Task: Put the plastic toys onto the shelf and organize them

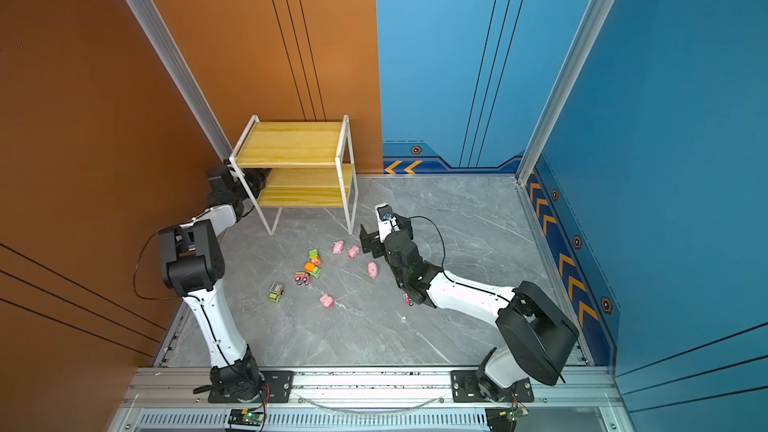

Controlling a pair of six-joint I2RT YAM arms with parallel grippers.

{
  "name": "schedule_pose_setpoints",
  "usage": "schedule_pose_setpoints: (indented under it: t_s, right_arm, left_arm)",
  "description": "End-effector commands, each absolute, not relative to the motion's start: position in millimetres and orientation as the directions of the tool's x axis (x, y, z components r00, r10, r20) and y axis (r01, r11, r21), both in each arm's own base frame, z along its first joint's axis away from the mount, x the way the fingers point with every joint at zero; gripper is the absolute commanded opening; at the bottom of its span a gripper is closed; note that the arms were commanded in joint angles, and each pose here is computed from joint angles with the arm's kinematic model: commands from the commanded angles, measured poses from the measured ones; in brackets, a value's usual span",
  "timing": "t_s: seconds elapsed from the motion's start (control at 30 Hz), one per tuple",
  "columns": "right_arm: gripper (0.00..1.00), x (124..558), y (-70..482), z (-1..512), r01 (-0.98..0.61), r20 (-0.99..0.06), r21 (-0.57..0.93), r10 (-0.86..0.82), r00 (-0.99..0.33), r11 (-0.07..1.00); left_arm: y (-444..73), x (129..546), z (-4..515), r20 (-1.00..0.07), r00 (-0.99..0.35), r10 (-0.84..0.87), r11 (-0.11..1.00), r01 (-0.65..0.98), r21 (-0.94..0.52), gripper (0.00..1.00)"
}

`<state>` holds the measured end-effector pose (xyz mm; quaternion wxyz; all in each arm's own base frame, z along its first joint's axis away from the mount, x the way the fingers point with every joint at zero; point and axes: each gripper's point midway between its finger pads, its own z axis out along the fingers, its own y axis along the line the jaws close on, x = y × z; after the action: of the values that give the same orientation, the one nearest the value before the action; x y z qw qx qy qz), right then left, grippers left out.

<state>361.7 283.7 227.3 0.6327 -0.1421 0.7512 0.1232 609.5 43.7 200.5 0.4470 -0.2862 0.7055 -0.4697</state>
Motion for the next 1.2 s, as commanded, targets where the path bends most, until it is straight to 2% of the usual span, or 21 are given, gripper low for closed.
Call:
schedule_pose_setpoints:
  t_s: [0.0,0.23,0.47,0.7,0.97,1.17]
  right_arm:
    - [0.99,361.6,267.0,226.6,-0.32,-0.985,0.012,-0.044,-0.169,0.947]
    - [0.99,366.6,231.3,224.9,-0.253,-0.983,0.063,0.017,-0.183,0.965]
    - [0.99,372.1,164.2,222.4,-0.139,-0.973,0.128,0.097,-0.209,0.982]
    - [0.99,375.2,122.6,224.4,-0.098,-0.962,0.167,0.14,-0.236,0.981]
    - [0.98,364.2,114.9,220.0,-0.103,-0.956,0.174,0.142,-0.257,0.979]
    - [0.98,362.4,111.5,216.1,-0.093,-0.953,0.174,0.143,-0.267,0.98]
  left_arm:
    - [-12.9,598.0,202.6,-0.367,-0.526,-0.767,0.398,0.059,-0.915,0.73]
    - [-71.1,581.1,202.6,-0.385,-0.523,-0.76,0.431,0.037,-0.902,0.71]
    - [-131.8,567.5,194.0,-0.418,-0.504,-0.756,0.483,0.002,-0.875,0.71]
    - [-156.6,595.7,179.8,-0.415,-0.509,-0.754,0.482,-0.001,-0.876,0.71]
    - [-175.5,633.4,190.3,-0.417,-0.522,-0.744,0.467,0.039,-0.883,0.7]
    - [-191.7,640.4,191.4,-0.416,-0.546,-0.727,0.465,0.056,-0.884,0.7]
